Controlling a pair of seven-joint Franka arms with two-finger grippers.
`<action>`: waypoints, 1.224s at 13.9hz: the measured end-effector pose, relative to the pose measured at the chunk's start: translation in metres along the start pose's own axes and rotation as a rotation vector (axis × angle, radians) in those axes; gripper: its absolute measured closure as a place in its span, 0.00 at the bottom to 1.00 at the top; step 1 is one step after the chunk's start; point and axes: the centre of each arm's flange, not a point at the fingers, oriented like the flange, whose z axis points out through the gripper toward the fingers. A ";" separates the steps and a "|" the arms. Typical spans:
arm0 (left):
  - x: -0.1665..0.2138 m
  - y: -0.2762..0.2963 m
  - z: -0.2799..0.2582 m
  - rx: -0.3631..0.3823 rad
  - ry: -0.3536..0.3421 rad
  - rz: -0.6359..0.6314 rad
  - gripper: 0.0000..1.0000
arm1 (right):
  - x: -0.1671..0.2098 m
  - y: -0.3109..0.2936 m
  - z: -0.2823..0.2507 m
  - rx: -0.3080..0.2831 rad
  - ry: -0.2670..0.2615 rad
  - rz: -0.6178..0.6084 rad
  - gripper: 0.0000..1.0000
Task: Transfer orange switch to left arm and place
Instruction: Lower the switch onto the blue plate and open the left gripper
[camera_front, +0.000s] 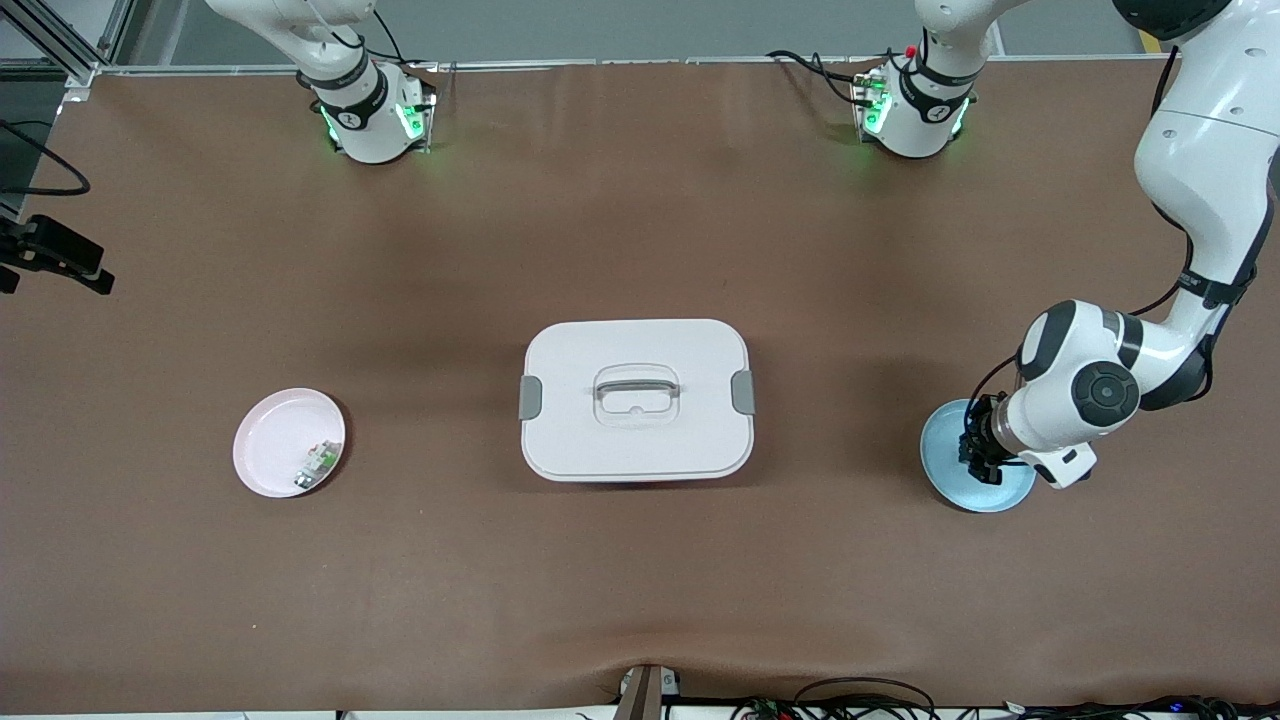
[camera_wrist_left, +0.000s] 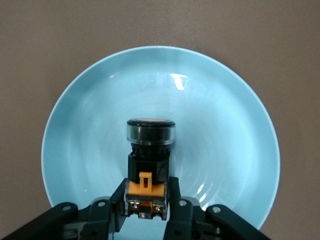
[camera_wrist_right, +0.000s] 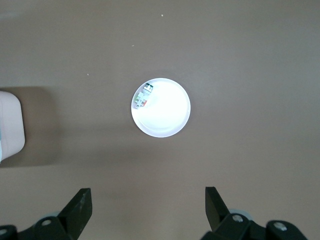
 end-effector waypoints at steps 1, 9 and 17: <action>0.002 0.001 0.000 -0.003 0.007 0.001 0.65 | -0.001 0.004 0.000 0.009 -0.003 0.018 0.00; -0.004 0.003 0.008 -0.016 0.052 0.042 0.07 | -0.006 0.006 0.002 0.029 -0.044 0.042 0.00; 0.003 0.005 0.006 -0.020 0.058 0.033 0.00 | -0.012 0.014 0.002 0.029 -0.088 0.067 0.00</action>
